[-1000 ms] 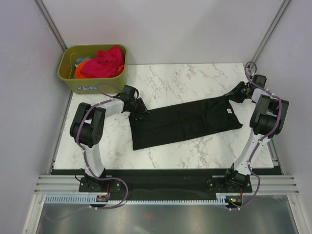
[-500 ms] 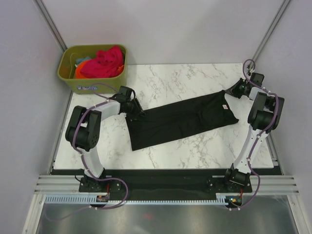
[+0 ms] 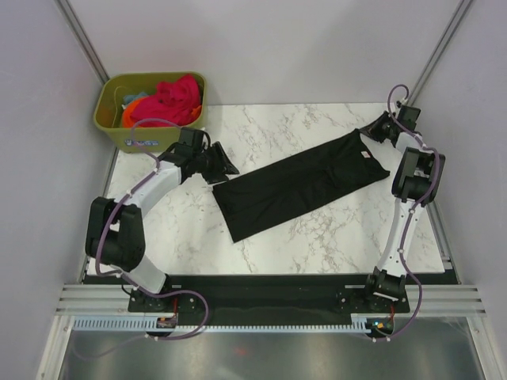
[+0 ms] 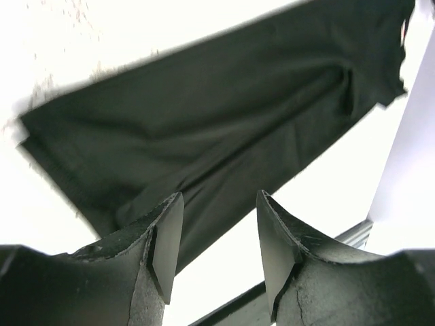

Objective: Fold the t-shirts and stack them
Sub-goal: Fold the tshirt

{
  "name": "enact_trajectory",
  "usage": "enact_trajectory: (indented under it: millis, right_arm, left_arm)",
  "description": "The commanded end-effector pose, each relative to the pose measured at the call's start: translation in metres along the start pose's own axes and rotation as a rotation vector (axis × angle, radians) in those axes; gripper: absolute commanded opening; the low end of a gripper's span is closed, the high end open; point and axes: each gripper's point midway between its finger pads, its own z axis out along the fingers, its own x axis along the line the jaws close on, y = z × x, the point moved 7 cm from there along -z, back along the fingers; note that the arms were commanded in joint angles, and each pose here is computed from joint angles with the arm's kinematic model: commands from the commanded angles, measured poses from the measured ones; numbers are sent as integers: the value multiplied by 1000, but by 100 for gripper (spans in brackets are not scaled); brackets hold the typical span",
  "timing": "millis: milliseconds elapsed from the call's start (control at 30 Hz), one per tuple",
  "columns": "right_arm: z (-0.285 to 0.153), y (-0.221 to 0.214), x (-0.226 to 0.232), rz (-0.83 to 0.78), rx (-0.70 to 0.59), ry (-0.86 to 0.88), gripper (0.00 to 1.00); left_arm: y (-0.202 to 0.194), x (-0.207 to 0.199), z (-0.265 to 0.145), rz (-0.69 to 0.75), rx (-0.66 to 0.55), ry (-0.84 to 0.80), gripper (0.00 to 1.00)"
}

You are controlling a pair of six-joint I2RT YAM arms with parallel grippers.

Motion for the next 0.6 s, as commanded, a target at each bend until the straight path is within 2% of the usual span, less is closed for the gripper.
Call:
enact_trajectory:
  millis: [0,133,200,300,333,367,500,567]
  right_arm:
    - [25,5,2,5,-18,18,0]
    - [40,19,5,23,-50,48,0]
    - [39,24,11,26,-55,61,6]
    - [20,27,22,-2,-58,24,18]
    - [3,40,40,-28,-91,26,20]
    - [-3,38,34,-22,-96,-21,23]
    - [-44,52,49,-16,-129,-80,25]
    - [-66,58,60,-4,-147,-86,31]
  left_arm:
    - [-17,4,-21,68,28,-29,55]
    - [-40,12,-24,77,82,-40,54]
    - [-47,12,-23,101,99,-46,53]
    - [-53,18,-17,104,124,-38,51]
    - [-56,21,-13,101,144,-38,50]
    - [-60,19,-12,102,176,-62,49]
    - [-72,14,-7,169,210,-73,48]
    - [-86,15,-4,185,240,-62,47]
